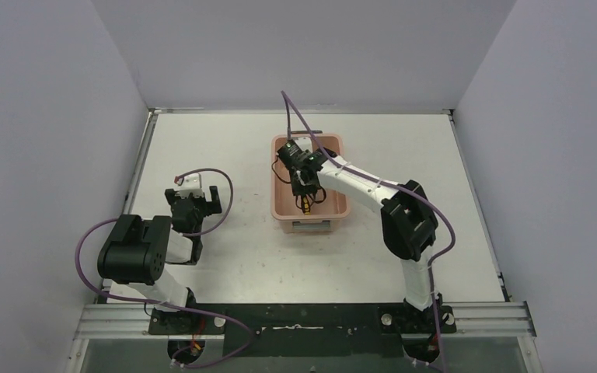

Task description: Put the screwdriver in the bin

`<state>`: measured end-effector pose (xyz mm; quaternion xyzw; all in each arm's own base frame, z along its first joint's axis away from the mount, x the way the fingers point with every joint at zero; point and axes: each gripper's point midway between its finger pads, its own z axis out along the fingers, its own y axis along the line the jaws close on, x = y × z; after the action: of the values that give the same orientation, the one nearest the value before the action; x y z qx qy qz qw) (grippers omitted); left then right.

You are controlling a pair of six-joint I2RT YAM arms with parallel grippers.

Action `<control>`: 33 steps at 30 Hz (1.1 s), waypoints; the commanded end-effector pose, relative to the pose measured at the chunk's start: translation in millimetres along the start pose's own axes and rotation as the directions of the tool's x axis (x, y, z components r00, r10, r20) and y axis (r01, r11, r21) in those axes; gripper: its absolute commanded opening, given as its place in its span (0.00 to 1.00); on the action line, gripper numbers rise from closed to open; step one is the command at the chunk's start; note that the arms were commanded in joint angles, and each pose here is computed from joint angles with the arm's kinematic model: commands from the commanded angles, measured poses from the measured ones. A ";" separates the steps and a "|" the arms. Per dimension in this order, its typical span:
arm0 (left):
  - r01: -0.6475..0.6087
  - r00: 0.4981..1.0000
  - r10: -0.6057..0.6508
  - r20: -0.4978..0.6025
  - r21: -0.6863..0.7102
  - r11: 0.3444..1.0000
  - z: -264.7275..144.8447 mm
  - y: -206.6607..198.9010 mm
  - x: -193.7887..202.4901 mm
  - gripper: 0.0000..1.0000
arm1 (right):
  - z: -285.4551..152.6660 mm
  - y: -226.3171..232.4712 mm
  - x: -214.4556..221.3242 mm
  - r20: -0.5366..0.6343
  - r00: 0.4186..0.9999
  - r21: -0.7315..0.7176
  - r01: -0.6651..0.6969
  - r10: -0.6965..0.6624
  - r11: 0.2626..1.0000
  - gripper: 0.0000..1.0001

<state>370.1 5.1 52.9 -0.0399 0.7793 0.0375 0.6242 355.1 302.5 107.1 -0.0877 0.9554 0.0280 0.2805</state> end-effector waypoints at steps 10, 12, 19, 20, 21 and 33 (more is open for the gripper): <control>0.013 0.997 -0.014 0.076 0.009 1.000 6.2 -1.8 -22.5 0.97 | 66.4 -17.2 33.7 -0.086 0.995 0.050 -0.055 0.060 0.997 0.00; 0.013 0.997 -0.014 0.077 0.008 1.000 6.2 -1.5 -22.6 0.97 | 69.5 -20.8 35.1 -0.087 0.994 0.057 -0.061 0.066 0.997 0.00; 0.012 0.997 -0.013 0.075 0.008 1.000 6.2 -1.5 -21.8 0.97 | 60.1 -22.6 30.7 -0.093 0.994 0.056 -0.060 0.065 0.997 0.62; 0.011 0.997 -0.012 0.075 0.008 1.000 6.3 -1.5 -21.9 0.97 | 54.9 -22.2 26.3 -0.084 0.994 0.054 -0.062 0.066 0.997 0.69; 0.012 0.997 -0.012 0.075 0.008 1.000 6.3 -1.6 -21.8 0.97 | 47.8 -23.2 19.3 -0.068 0.995 0.055 -0.066 0.070 0.996 0.76; 0.012 0.997 -0.013 0.075 0.008 1.000 6.2 -1.9 -22.1 0.97 | -95.5 -19.1 -95.5 0.242 0.961 -0.186 -0.091 0.136 0.978 1.00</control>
<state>370.1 5.1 52.9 -0.0397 0.7794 0.0376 0.6242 377.1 292.4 128.9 -0.0630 0.9523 0.0577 0.2930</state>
